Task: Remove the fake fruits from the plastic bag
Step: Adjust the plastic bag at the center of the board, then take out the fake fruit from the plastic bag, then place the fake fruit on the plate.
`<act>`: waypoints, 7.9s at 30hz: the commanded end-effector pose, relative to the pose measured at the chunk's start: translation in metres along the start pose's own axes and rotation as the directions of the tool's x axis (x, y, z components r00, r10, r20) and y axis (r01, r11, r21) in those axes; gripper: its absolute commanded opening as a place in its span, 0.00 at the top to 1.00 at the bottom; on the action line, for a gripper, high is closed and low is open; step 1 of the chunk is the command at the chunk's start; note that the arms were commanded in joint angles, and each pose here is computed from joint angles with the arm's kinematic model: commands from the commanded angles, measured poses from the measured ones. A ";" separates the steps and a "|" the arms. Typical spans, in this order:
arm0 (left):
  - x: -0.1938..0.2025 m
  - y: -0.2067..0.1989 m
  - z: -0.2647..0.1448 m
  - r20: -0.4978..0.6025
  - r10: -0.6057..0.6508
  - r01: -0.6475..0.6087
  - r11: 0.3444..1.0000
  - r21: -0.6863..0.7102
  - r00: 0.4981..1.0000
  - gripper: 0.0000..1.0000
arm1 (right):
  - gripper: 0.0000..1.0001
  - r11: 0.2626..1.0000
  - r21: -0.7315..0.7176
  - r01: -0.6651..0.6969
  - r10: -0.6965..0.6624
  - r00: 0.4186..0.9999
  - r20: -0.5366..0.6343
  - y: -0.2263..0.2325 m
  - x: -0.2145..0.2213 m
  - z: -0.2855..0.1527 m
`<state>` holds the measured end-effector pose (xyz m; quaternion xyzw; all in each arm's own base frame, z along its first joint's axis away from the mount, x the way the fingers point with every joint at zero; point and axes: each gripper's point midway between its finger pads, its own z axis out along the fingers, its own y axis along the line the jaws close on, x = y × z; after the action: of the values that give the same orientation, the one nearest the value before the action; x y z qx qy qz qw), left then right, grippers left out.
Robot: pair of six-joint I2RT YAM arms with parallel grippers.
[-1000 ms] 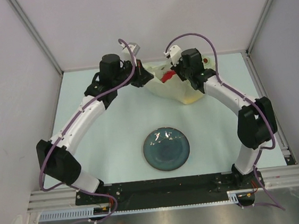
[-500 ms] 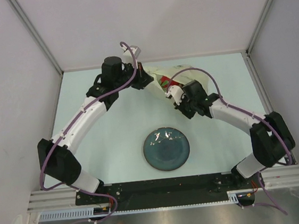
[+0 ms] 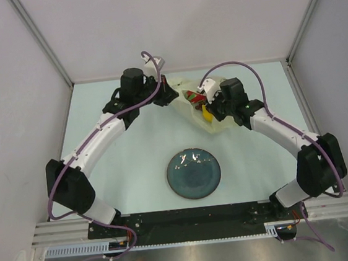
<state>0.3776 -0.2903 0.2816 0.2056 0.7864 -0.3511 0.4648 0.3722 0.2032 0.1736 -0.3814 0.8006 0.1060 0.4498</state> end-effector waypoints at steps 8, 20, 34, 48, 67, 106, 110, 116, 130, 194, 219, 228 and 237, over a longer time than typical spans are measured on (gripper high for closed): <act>0.016 0.001 0.009 -0.018 0.016 -0.016 1.000 0.018 1.000 1.00 | 1.00 0.945 0.325 -0.027 0.120 0.955 -0.270 -0.112 0.099 -0.021; 0.033 -0.016 0.021 -0.073 0.034 -0.025 0.993 0.116 0.997 1.00 | 0.94 0.996 0.077 -0.053 0.062 0.990 -0.125 -0.030 0.032 -0.029; 0.054 -0.019 -0.005 -0.122 0.074 -0.059 0.991 0.124 0.990 1.00 | 1.00 0.976 0.219 0.008 0.004 0.998 -0.055 -0.055 -0.003 0.044; 0.039 -0.002 -0.004 -0.067 0.041 -0.040 0.999 0.010 0.997 1.00 | 1.00 0.991 -0.112 0.071 -0.088 0.985 -0.147 0.067 0.039 0.053; 0.065 0.003 -0.001 -0.139 0.013 -0.010 1.000 0.024 0.990 1.00 | 1.00 0.985 0.162 0.062 -0.058 0.998 -0.026 -0.016 -0.003 0.046; 0.064 0.003 0.009 -0.141 0.050 -0.042 0.997 0.058 0.989 1.00 | 0.64 0.999 0.044 -0.009 0.019 0.973 -0.232 -0.028 0.074 0.123; 0.064 0.003 0.009 -0.140 0.049 -0.040 0.997 0.061 0.989 1.00 | 0.62 1.000 0.020 -0.010 0.015 0.973 -0.231 -0.025 0.078 0.129; 0.067 0.004 0.011 -0.145 0.045 -0.037 0.997 0.061 0.988 1.00 | 0.54 0.998 -0.067 -0.009 -0.008 0.968 -0.250 -0.007 0.080 0.127; 0.060 0.002 0.013 -0.140 0.054 -0.044 0.997 0.069 0.989 1.00 | 0.81 0.998 -0.057 0.025 -0.033 0.989 -0.141 -0.010 0.018 0.084; 0.057 -0.021 -0.055 -0.047 0.170 -0.164 0.980 0.108 0.984 0.96 | 1.00 0.234 -0.710 0.664 -0.831 0.516 0.208 0.257 0.132 -0.105; 0.059 -0.024 -0.053 -0.045 0.153 -0.146 0.981 0.126 0.987 0.95 | 0.51 0.242 -0.735 0.633 -0.830 0.528 0.182 0.259 0.146 -0.085; 0.056 -0.026 -0.051 -0.041 0.150 -0.143 0.980 0.137 0.988 0.95 | 0.36 0.314 -0.648 0.694 -0.816 0.546 0.189 0.256 0.115 -0.078; 0.056 -0.029 -0.051 -0.051 0.128 -0.119 0.982 0.149 0.990 0.96 | 0.34 0.473 -0.557 0.683 -0.735 0.655 0.179 0.241 0.037 -0.111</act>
<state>0.3009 -0.2668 0.2371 0.2973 0.7786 -0.3519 0.4260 0.1077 0.2840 0.1084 -0.8395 0.4867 0.1260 0.2063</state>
